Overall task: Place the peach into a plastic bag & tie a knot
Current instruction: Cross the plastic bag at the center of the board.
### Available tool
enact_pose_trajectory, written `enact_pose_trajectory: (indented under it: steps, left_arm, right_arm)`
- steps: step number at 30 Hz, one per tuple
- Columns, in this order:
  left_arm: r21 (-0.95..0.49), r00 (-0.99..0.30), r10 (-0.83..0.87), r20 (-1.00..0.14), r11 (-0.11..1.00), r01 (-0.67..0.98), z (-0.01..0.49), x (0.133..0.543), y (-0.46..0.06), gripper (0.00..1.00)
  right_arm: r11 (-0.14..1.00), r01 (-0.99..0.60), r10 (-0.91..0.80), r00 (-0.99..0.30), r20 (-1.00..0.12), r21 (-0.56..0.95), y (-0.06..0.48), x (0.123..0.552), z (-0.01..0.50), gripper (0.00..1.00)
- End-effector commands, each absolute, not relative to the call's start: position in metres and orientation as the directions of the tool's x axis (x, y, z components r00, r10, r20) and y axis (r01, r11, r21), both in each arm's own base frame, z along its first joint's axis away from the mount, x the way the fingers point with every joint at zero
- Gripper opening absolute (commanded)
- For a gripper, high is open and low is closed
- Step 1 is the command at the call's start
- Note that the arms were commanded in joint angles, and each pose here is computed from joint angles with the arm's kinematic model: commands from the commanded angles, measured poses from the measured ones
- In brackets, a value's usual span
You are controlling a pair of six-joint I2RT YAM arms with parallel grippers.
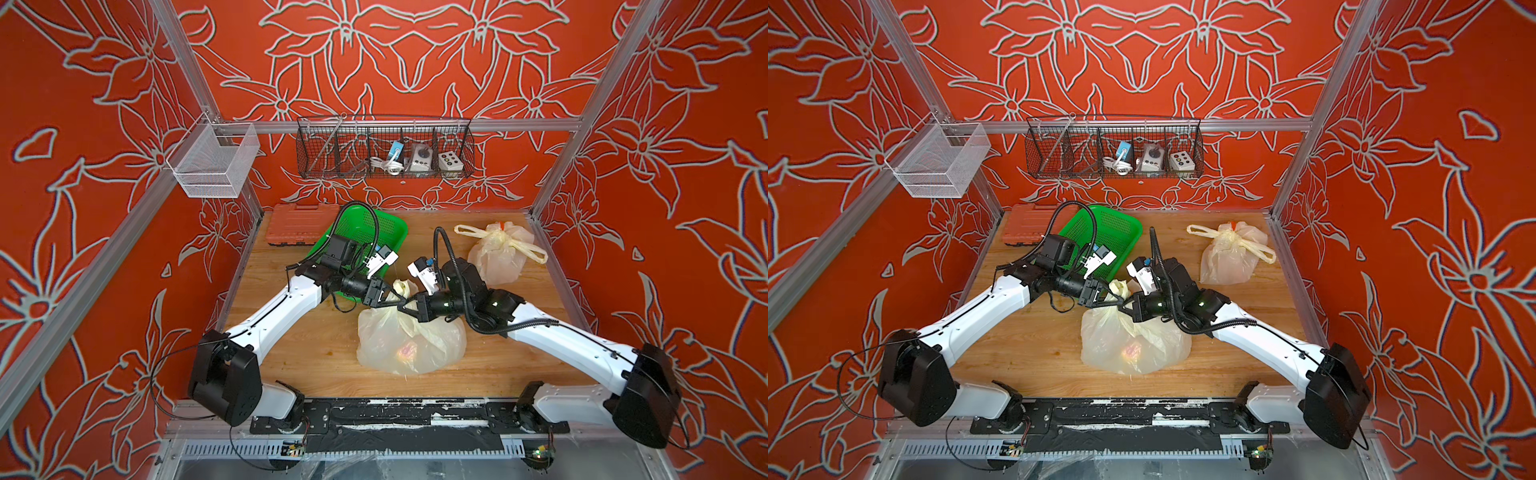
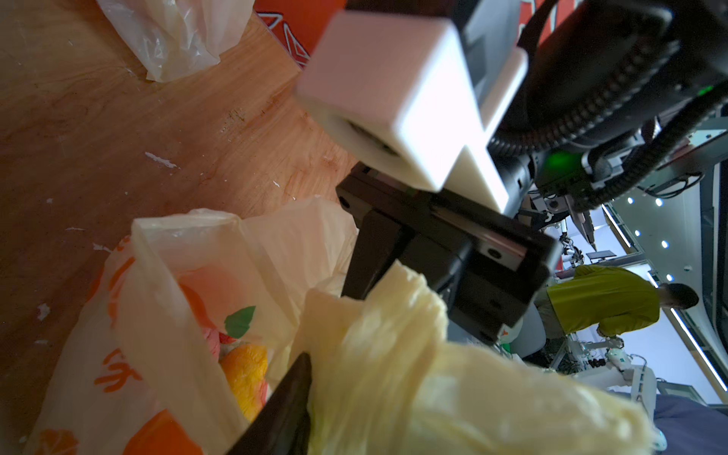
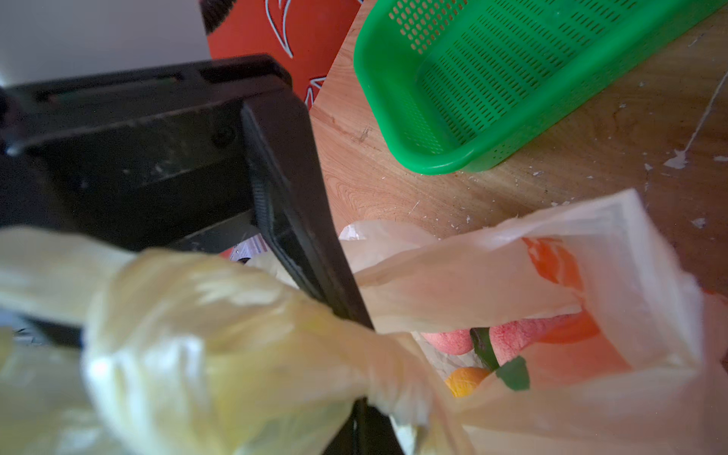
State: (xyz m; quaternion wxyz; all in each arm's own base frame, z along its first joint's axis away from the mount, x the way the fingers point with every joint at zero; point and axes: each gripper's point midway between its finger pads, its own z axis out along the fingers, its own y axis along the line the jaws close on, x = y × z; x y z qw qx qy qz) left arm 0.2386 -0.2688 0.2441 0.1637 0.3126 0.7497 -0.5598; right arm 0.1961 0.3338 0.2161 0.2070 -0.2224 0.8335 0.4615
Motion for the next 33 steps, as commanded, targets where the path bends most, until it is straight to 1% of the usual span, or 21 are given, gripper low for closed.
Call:
enact_pose_trajectory:
  steps: [1, 3, 5, 6, 8, 10, 11, 12, 13, 15, 17, 19, 21, 23, 25, 27, 33]
  left_arm:
    - [-0.709, -0.72, 0.306, -0.622, 0.168, 0.684, 0.249, 0.239, -0.275, 0.42]
    - [-0.706, -0.719, 0.309, -0.623, 0.174, 0.687, 0.249, 0.24, -0.276, 0.39]
    - [-0.693, -0.709, 0.311, -0.633, 0.18, 0.698, 0.249, 0.241, -0.276, 0.32]
    - [-0.685, -0.703, 0.309, -0.64, 0.185, 0.705, 0.25, 0.243, -0.276, 0.25]
    - [-0.664, -0.684, 0.309, -0.661, 0.184, 0.724, 0.252, 0.244, -0.276, 0.14]
    - [-0.635, -0.657, 0.309, -0.688, 0.182, 0.751, 0.256, 0.244, -0.275, 0.04]
    - [-0.623, -0.644, 0.308, -0.7, 0.177, 0.762, 0.258, 0.244, -0.274, 0.01]
    - [-0.606, -0.625, 0.31, -0.716, 0.167, 0.778, 0.26, 0.243, -0.274, 0.0]
    - [-0.59, -0.605, 0.312, -0.732, 0.153, 0.793, 0.262, 0.24, -0.273, 0.0]
    - [-0.566, -0.573, 0.313, -0.757, 0.125, 0.815, 0.266, 0.235, -0.272, 0.0]
    - [-0.551, -0.548, 0.309, -0.777, 0.088, 0.83, 0.271, 0.228, -0.271, 0.0]
    - [-0.538, -0.528, 0.3, -0.795, 0.053, 0.841, 0.275, 0.222, -0.271, 0.0]
    - [-0.526, -0.511, 0.292, -0.808, 0.032, 0.85, 0.277, 0.22, -0.271, 0.0]
    - [-0.516, -0.496, 0.287, -0.82, 0.003, 0.856, 0.279, 0.216, -0.271, 0.0]
    - [-0.513, -0.486, 0.284, -0.826, -0.024, 0.858, 0.282, 0.213, -0.272, 0.0]
    - [-0.511, -0.482, 0.285, -0.829, -0.031, 0.859, 0.283, 0.212, -0.272, 0.0]
    - [-0.51, -0.475, 0.292, -0.83, -0.053, 0.859, 0.283, 0.209, -0.274, 0.0]
  right_arm:
    - [0.452, -0.558, -0.174, -0.82, -0.545, 0.696, 0.341, 0.195, 0.223, 0.0]
    - [0.442, -0.557, -0.172, -0.822, -0.543, 0.703, 0.342, 0.195, 0.225, 0.0]
    - [0.448, -0.56, -0.172, -0.819, -0.548, 0.697, 0.341, 0.195, 0.226, 0.0]
    - [0.449, -0.563, -0.173, -0.816, -0.551, 0.694, 0.34, 0.195, 0.227, 0.0]
    - [0.441, -0.567, -0.173, -0.814, -0.554, 0.695, 0.337, 0.192, 0.232, 0.01]
    - [0.407, -0.596, -0.203, -0.797, -0.568, 0.692, 0.333, 0.183, 0.239, 0.21]
    - [0.39, -0.611, -0.223, -0.788, -0.574, 0.688, 0.33, 0.178, 0.242, 0.3]
    - [0.374, -0.634, -0.251, -0.772, -0.584, 0.676, 0.325, 0.173, 0.245, 0.38]
    - [0.366, -0.653, -0.277, -0.757, -0.592, 0.663, 0.319, 0.167, 0.247, 0.43]
    - [0.383, -0.701, -0.32, -0.711, -0.626, 0.601, 0.3, 0.164, 0.253, 0.49]
    - [0.441, -0.76, -0.376, -0.64, -0.67, 0.478, 0.276, 0.167, 0.254, 0.53]
    - [0.493, -0.817, -0.468, -0.539, -0.701, 0.299, 0.254, 0.174, 0.25, 0.59]
    - [0.504, -0.848, -0.541, -0.46, -0.704, 0.166, 0.244, 0.184, 0.245, 0.64]
    - [0.475, -0.876, -0.576, -0.377, -0.726, 0.079, 0.246, 0.192, 0.247, 0.69]
    - [0.444, -0.895, -0.554, -0.315, -0.771, 0.047, 0.257, 0.2, 0.256, 0.73]
    - [0.395, -0.917, -0.525, -0.277, -0.805, 0.058, 0.272, 0.202, 0.265, 0.75]
    - [0.286, -0.954, -0.502, -0.228, -0.834, 0.088, 0.304, 0.206, 0.27, 0.74]
